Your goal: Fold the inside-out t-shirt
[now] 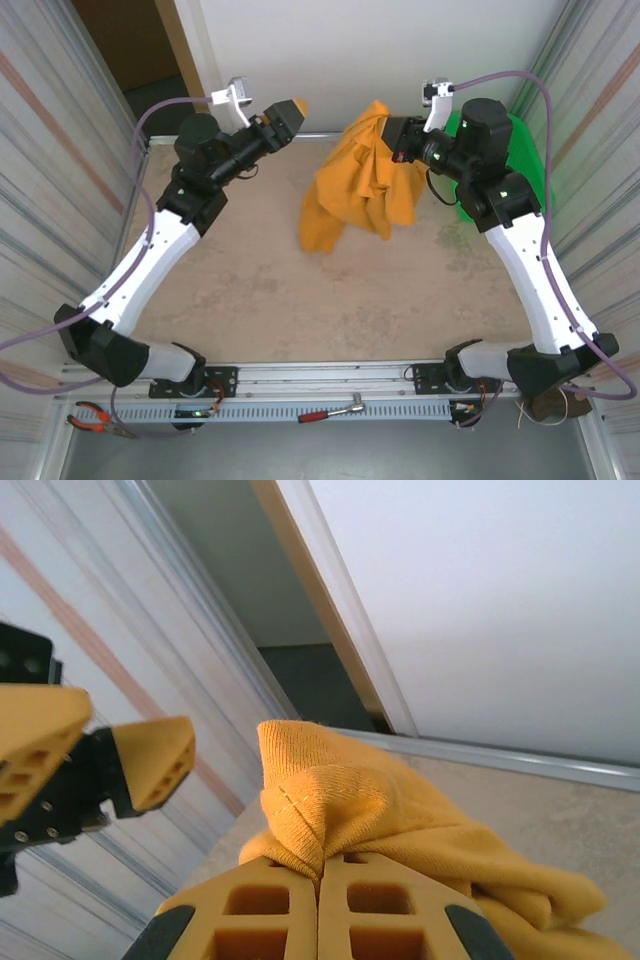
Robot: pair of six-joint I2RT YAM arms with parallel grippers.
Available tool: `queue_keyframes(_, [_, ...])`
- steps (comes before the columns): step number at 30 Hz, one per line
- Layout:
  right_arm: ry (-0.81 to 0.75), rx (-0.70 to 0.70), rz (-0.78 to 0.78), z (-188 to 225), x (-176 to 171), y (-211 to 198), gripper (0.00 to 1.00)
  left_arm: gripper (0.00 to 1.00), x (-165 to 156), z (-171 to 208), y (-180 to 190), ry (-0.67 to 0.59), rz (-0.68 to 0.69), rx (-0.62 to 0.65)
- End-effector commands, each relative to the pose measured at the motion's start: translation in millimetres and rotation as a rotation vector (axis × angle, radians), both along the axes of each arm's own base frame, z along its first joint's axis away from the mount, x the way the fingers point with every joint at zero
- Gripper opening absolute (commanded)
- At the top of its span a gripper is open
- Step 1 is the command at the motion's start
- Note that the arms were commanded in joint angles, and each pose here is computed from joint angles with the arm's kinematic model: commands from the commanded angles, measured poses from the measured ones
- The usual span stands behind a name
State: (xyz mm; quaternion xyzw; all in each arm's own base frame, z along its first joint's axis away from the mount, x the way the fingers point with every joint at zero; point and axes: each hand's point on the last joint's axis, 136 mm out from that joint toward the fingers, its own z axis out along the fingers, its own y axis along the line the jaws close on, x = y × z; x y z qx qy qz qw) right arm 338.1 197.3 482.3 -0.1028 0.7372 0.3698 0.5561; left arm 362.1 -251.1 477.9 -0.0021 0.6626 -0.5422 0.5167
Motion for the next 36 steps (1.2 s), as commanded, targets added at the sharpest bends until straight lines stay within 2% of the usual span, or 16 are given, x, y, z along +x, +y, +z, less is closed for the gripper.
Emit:
queue_keyframes(1, [-0.057, 0.036, 0.022, 29, -8, 0, 0.0, 0.76, -19, -10, 5, 0.003, -0.026, -0.012])
queue_keyframes(5, [-0.044, 0.046, 0.026, 28, -5, 2, 0.0, 0.78, -37, -51, 1, 0.09, -0.043, -0.025])
queue_keyframes(8, [-0.034, 0.048, 0.02, 24, -3, 2, 0.0, 0.8, -59, -75, -20, 0.128, -0.08, -0.044])
queue_keyframes(12, [-0.006, 0.051, 0.001, 12, 2, 1, 0.0, 0.8, -91, -93, -56, 0.132, -0.122, -0.071])
queue_keyframes(16, [0.021, 0.069, -0.002, 1, 4, 3, 0.0, 0.81, -108, -96, -78, 0.101, -0.115, -0.092])
queue_keyframes(22, [0.043, 0.092, 0.001, -9, 1, 6, 0.0, 0.81, -105, -96, -85, 0.077, -0.061, -0.143])
queue_keyframes(33, [0.048, 0.099, 0.016, -12, -7, 12, 0.0, 0.8, -85, -119, -104, 0.138, -0.031, -0.133])
queue_keyframes(36, [0.051, 0.103, 0.022, -12, -10, 13, 0.0, 0.71, -75, -121, -105, 0.13, -0.008, -0.127])
